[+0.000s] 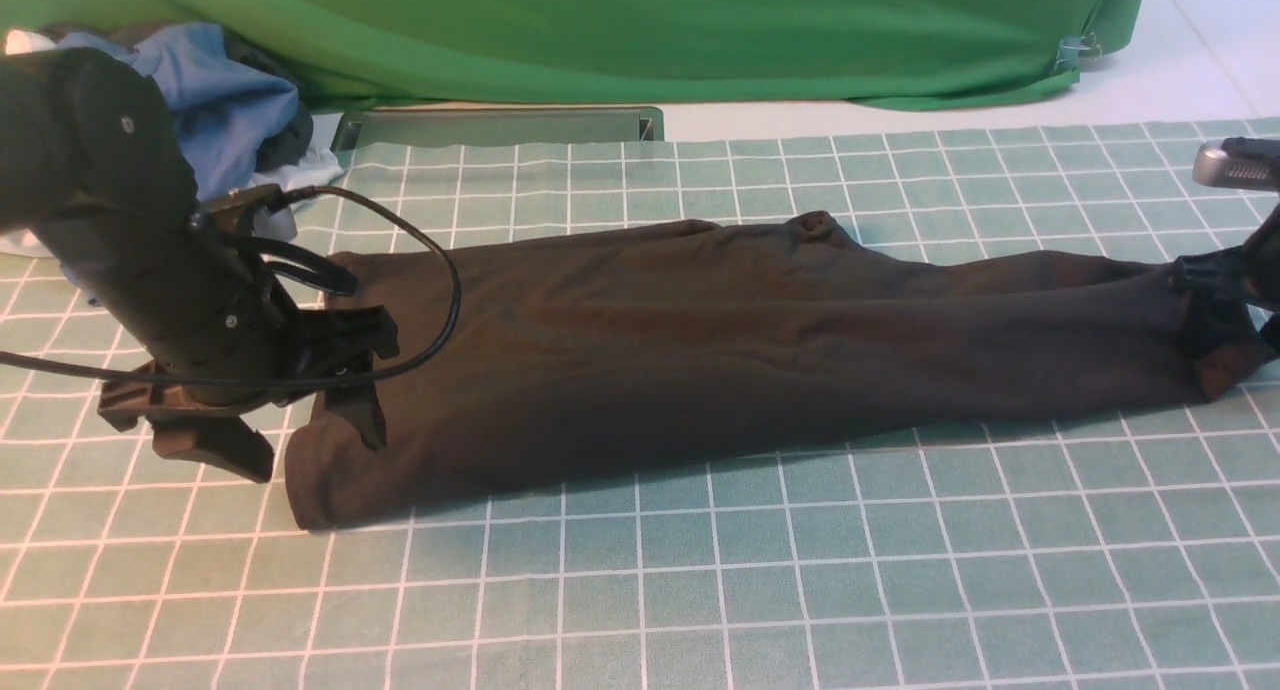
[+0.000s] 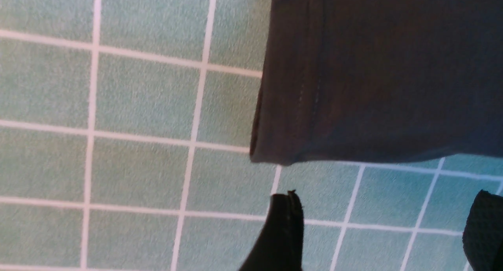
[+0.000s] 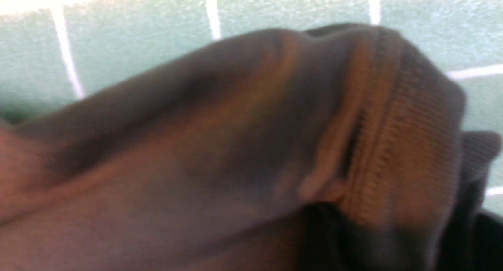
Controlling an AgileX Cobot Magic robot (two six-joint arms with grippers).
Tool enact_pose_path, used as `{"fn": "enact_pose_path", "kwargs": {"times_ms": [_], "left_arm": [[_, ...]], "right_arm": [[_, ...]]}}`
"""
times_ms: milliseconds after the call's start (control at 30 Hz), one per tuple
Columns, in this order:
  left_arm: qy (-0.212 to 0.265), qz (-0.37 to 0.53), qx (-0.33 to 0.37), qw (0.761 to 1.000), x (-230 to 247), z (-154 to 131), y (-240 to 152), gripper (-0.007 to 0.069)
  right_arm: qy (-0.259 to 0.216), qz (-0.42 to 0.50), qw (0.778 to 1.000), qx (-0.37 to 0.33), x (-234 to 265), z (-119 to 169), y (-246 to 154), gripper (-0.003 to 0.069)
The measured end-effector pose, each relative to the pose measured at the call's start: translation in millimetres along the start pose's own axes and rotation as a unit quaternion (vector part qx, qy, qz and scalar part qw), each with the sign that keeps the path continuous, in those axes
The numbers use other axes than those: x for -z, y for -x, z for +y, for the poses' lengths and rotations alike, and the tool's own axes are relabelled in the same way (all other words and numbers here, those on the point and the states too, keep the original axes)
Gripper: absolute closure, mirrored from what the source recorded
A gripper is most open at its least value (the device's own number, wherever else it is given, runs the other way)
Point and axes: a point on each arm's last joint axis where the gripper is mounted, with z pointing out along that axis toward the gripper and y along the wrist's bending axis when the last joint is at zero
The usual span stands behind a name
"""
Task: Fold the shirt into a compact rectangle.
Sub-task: 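Pull the folded dark garment lengthwise by its ends to straighten it flat on the table, then fold the right end of the dark garment over onto its left end with the right gripper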
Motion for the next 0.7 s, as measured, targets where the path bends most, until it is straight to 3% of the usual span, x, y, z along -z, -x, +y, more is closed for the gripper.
{"fn": "enact_pose_path", "kwargs": {"times_ms": [33,67,133,200,267,400,567,700], "left_arm": [[0.0,-0.001,0.0,1.0,0,0,0,0.0068],[-0.004,-0.003,0.004,1.0,0,-1,1,0.0068],[-0.011,-0.003,0.01,1.0,0,-2,1,0.0068],[-0.013,-0.003,0.012,1.0,0,-2,1,0.0068],[-0.014,-0.003,0.014,1.0,0,-2,1,0.0068],[-0.024,0.009,0.024,0.999,0,-4,-1,0.0068],[-0.049,0.012,0.041,0.998,1,-9,-2,0.0068],[-0.052,0.012,0.028,0.998,1,-9,-2,0.0068]], "right_arm": [[0.001,0.0,1.0,0.002,0,0,0,0.0277],[0.008,0.002,1.0,0.009,0,3,0,0.0383],[0.015,0.008,0.999,0.028,0,6,0,0.0522],[0.014,0.015,0.999,0.045,2,7,1,0.0585],[0.01,0.022,0.998,0.05,4,6,1,0.0592],[-0.048,0.057,0.996,0.039,20,-8,-6,0.0592],[-0.136,0.054,0.989,0.013,73,-34,-16,0.0592],[-0.161,0.029,0.987,-0.01,109,-40,-23,0.0592]]}}
